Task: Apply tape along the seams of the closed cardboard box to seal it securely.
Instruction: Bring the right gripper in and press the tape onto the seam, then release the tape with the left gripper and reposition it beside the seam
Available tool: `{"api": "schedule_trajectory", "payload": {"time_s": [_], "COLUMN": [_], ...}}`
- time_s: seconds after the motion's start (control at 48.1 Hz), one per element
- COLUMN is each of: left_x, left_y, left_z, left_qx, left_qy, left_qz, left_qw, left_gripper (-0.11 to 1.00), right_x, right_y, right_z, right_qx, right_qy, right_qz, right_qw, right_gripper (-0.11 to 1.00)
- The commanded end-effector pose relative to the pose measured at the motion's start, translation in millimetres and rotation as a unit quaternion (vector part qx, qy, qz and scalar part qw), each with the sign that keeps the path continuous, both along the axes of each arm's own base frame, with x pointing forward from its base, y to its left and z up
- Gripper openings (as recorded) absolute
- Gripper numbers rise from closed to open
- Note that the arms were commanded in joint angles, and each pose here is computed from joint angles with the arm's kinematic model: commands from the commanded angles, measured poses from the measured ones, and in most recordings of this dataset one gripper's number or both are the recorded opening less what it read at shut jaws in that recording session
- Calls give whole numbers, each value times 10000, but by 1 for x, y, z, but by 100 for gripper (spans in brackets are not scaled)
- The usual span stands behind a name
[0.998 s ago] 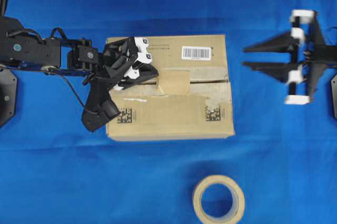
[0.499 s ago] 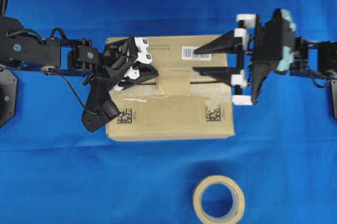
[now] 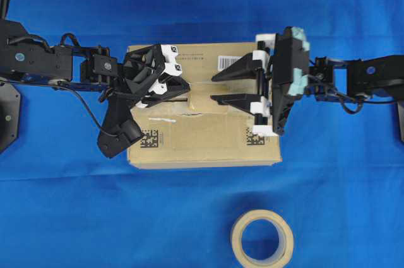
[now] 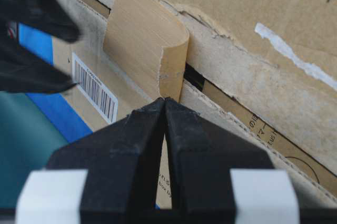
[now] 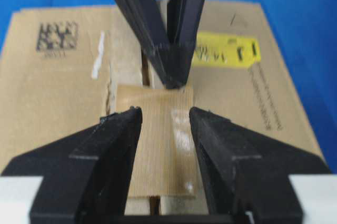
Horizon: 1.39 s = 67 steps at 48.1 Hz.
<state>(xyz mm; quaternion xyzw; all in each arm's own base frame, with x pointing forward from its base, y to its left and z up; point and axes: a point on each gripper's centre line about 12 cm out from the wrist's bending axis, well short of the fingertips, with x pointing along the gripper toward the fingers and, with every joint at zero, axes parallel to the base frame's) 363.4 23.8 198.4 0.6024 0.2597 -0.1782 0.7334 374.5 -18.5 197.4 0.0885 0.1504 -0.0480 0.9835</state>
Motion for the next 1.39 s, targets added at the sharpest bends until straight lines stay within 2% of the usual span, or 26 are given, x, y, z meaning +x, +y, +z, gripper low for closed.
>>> {"api": "schedule_trajectory", "payload": {"time_s": [0.0, 0.437, 0.769, 0.915, 1.081, 1.164, 1.206, 1.372], "left_x": [0, 0, -2, -1, 3, 4, 5, 7], "left_y": [2, 2, 1, 1, 1, 2, 2, 2], "left_z": [12, 14, 12, 15, 21, 22, 23, 26], "left_qx": [-13, -18, -28, -29, -13, 31, 74, 149], "left_qy": [-185, -201, 83, 167, 107, 102, 97, 278], "left_qz": [40, 45, 30, 15, 6, -18, -50, -128], "left_qw": [9998, 9998, 10000, 9999, 9999, 9999, 9999, 9994], "left_gripper": [0, 0, 2, 18, 54, 67, 70, 65], "right_x": [7, 14, 14, 14, 14, 13, 13, 13], "right_y": [1, 2, 2, 2, 2, 2, 3, 3], "right_z": [7, -21, -22, -21, -21, -21, -22, -22], "right_qx": [15, 64, 67, 66, 65, 66, 66, 66], "right_qy": [-124, 502, 533, 517, 510, 518, 525, 533], "right_qz": [13, 38, 40, 39, 39, 39, 47, 47], "right_qw": [9999, 9987, 9985, 9986, 9987, 9986, 9986, 9985], "right_gripper": [50, 50, 50, 50, 50, 50, 50, 50]}}
